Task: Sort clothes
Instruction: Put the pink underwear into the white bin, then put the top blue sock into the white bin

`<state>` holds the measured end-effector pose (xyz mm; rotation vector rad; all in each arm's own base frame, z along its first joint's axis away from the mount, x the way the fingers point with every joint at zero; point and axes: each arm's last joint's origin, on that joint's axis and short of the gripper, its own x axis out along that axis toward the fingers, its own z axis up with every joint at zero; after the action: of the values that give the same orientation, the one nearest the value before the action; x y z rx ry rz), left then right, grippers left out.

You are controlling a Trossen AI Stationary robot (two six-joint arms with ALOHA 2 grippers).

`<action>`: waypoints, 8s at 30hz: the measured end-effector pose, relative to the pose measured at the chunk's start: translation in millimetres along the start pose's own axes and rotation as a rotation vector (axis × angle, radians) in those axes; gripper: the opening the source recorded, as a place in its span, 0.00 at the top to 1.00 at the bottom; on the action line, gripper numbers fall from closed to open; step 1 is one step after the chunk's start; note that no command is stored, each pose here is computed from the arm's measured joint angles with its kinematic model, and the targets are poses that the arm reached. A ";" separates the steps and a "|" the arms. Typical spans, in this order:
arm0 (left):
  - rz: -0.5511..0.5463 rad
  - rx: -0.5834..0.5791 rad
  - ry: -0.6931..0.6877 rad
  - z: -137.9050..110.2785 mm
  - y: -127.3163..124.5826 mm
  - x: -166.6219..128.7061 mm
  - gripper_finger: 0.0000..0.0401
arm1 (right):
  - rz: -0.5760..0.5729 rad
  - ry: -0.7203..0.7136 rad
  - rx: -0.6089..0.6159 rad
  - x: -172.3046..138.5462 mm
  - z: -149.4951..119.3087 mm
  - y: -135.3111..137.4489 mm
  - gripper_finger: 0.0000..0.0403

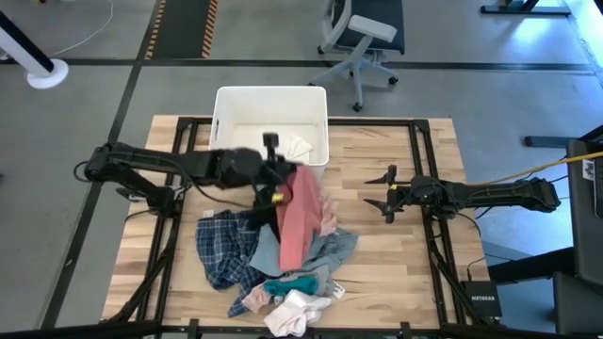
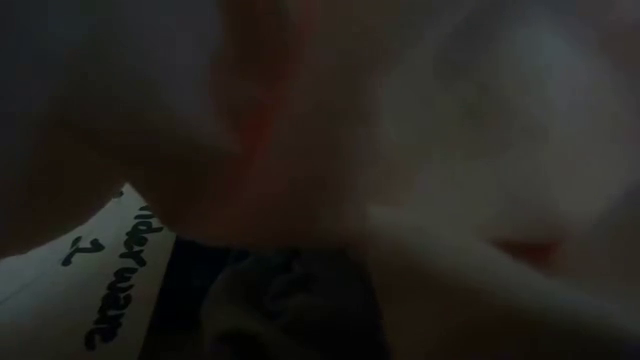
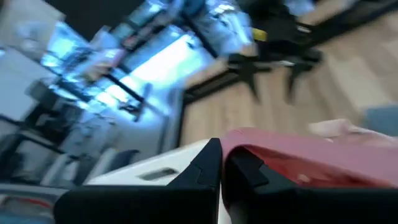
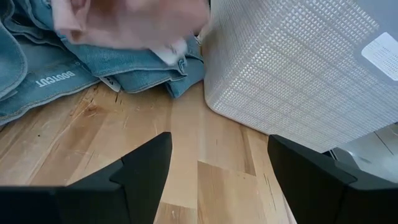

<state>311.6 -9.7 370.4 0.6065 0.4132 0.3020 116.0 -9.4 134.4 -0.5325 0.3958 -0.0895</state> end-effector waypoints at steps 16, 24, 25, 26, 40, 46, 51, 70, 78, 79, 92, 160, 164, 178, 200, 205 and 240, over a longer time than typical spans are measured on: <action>0.434 -0.131 -0.176 -8.4 107.2 -32.8 0.99 | 0.001 0.001 0.000 0.0 -0.1 0.1 0.29; 0.660 -0.185 -0.178 -28.0 156.0 -54.8 0.99 | 0.001 0.001 0.000 0.0 -0.1 0.1 0.29; 0.676 -0.192 -0.163 -32.0 160.3 -54.9 0.99 | 0.001 0.001 0.000 0.0 -0.1 0.1 0.29; 0.692 -0.200 -0.145 -36.5 164.8 -54.8 0.99 | 0.001 0.001 0.000 0.0 -0.1 0.1 0.29; 0.689 -0.329 0.049 -78.2 183.6 -40.3 0.98 | 0.002 0.002 0.000 0.0 -0.2 0.1 0.29; 0.682 -0.391 0.042 -79.6 182.5 -39.4 0.96 | 0.001 0.001 0.000 0.0 -0.1 0.1 0.29; 0.673 -0.446 0.045 -81.4 181.1 -38.6 0.90 | 0.001 0.001 0.000 0.0 -0.1 0.1 0.29; 0.237 -0.612 0.302 -81.0 159.9 -59.8 0.54 | 0.001 0.001 -0.001 0.0 -0.1 0.1 0.29; 0.193 -0.643 0.332 -75.1 151.3 -82.0 0.56 | 0.001 0.001 0.000 0.0 -0.1 0.1 0.29; 0.185 -0.652 0.356 -76.9 149.7 -82.7 0.56 | 0.001 0.001 0.000 0.0 -0.1 0.1 0.29; 0.159 -0.612 0.506 -85.3 139.2 -87.5 0.57 | -0.050 0.020 0.003 0.0 -0.2 -1.7 0.29; -0.118 -0.386 -0.357 -129.5 5.8 -72.1 0.60 | -0.051 -0.107 0.146 35.8 80.3 -40.2 0.29; -0.119 -0.393 -0.358 -129.7 6.6 -74.8 0.60 | 0.048 -0.039 0.130 57.4 82.8 -36.0 0.29; -0.126 -0.402 -0.348 -130.4 6.0 -74.6 0.60 | 0.187 0.136 0.132 97.2 78.5 -25.1 0.29; -0.140 -0.473 -0.341 -130.5 5.8 -74.6 0.60 | 0.199 0.097 0.080 133.7 85.6 7.1 0.70; -0.149 -0.490 -0.341 -130.1 5.0 -74.8 0.60 | 0.203 0.092 0.005 135.3 94.6 15.2 0.95; -0.124 -0.405 -0.388 -125.9 6.1 -76.3 0.60 | -0.261 0.213 -0.305 114.2 225.5 -169.0 0.88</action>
<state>186.2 26.4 302.0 0.2308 0.0103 0.1374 312.2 -68.3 359.1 -0.8790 0.5502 -0.3435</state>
